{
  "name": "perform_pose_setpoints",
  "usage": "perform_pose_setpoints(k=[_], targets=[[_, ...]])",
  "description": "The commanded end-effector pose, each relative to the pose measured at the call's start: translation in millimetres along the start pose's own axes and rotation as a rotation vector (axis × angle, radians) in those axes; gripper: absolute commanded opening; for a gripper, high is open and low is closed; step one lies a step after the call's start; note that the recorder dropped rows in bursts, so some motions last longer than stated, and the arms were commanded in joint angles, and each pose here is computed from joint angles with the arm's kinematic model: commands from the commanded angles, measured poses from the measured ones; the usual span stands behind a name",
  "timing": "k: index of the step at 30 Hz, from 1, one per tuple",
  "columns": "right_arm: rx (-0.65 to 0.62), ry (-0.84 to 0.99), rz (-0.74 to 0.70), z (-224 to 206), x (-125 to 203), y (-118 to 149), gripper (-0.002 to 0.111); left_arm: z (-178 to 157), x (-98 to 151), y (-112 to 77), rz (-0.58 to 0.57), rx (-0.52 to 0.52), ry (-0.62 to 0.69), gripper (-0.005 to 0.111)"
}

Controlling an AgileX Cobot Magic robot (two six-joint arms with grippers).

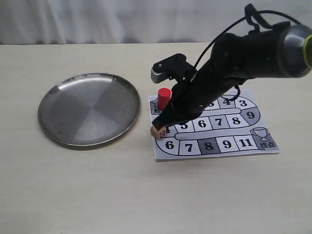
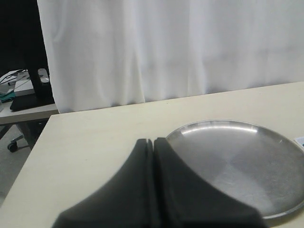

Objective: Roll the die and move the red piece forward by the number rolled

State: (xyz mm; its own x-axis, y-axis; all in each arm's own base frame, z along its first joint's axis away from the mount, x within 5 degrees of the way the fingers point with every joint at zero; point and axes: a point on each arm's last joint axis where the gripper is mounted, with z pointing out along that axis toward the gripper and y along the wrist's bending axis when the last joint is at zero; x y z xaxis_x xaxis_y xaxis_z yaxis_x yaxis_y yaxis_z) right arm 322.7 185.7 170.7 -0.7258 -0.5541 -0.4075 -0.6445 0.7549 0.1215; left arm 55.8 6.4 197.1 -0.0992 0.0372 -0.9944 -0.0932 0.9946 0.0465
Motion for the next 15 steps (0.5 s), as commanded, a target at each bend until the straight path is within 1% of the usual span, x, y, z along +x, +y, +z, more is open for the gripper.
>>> perform_pose_setpoints(k=[1, 5, 15], targets=[[-0.002, 0.045, -0.12, 8.6, 16.1, 6.4, 0.004, -0.1, -0.4, 0.1, -0.002, -0.002, -0.01, 0.0], [0.04, 0.021, -0.13, 16.6, 27.0, 3.1, 0.004, -0.1, -0.4, 0.1, -0.002, -0.002, -0.01, 0.0], [0.041, 0.02, -0.13, 16.9, 27.3, 3.0, 0.004, -0.1, -0.4, 0.1, -0.002, -0.002, -0.01, 0.0]])
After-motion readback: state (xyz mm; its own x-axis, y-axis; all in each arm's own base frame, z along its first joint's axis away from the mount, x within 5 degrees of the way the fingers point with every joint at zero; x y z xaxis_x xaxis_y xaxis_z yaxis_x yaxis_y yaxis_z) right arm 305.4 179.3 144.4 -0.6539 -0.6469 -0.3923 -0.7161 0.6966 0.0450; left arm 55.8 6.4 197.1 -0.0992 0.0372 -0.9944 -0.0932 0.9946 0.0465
